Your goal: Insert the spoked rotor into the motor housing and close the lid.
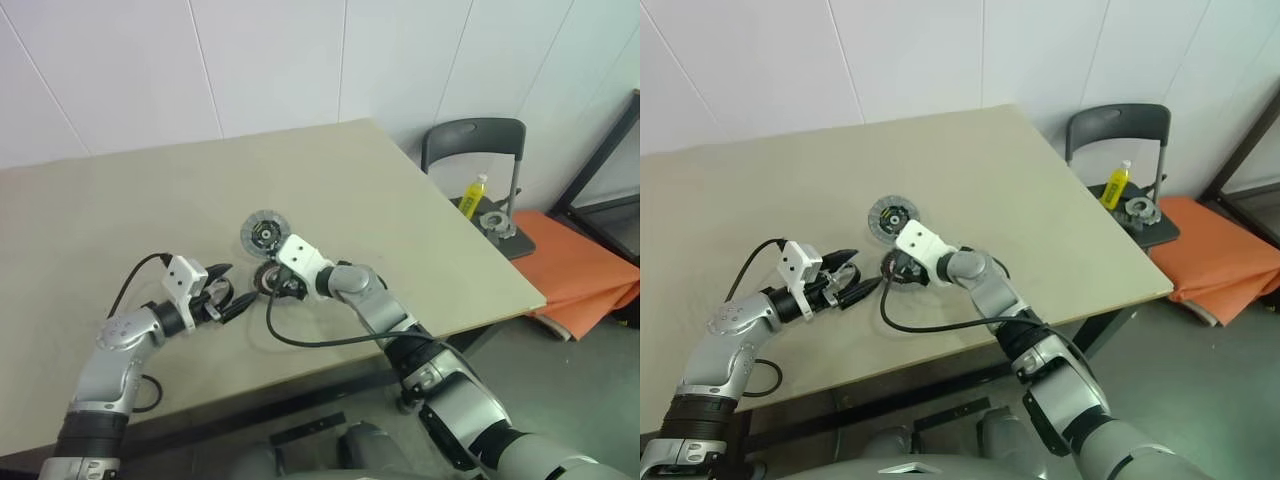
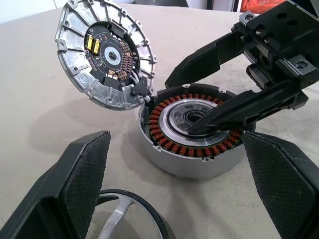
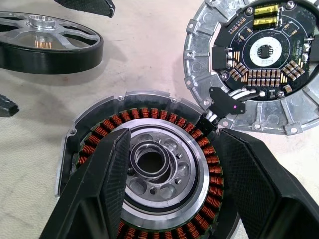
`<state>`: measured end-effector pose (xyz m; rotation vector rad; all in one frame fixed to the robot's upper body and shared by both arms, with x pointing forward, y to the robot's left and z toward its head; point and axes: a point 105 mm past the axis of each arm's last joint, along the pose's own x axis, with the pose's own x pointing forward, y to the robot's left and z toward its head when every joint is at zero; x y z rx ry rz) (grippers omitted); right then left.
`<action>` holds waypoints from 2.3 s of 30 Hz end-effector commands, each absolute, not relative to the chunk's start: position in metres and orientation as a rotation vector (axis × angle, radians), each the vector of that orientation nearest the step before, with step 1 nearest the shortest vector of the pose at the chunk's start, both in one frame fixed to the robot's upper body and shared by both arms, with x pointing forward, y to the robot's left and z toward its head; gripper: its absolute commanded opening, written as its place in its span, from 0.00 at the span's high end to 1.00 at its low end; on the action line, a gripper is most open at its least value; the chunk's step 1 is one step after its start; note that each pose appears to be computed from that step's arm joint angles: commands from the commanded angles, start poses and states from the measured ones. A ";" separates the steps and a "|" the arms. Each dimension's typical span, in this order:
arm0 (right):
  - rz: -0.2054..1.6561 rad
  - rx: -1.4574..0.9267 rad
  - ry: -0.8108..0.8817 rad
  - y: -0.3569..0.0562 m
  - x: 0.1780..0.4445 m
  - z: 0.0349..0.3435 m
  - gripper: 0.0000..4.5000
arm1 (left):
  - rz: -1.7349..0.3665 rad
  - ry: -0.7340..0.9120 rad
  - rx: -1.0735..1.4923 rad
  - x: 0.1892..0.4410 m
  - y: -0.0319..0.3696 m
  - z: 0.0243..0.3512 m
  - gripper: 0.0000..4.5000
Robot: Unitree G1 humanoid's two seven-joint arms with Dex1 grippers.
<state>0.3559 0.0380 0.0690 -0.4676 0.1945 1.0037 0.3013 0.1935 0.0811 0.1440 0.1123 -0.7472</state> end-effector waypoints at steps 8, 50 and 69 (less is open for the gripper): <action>0.992 -0.495 0.147 0.041 0.360 0.078 0.33 | -0.760 0.077 0.162 0.302 0.190 0.090 0.00; 1.002 -0.245 0.125 0.045 0.365 0.105 0.74 | -0.763 0.092 0.172 0.303 0.190 0.085 0.00; 1.034 -0.313 0.208 0.045 0.357 0.085 1.00 | -0.760 0.094 0.182 0.303 0.192 0.084 0.00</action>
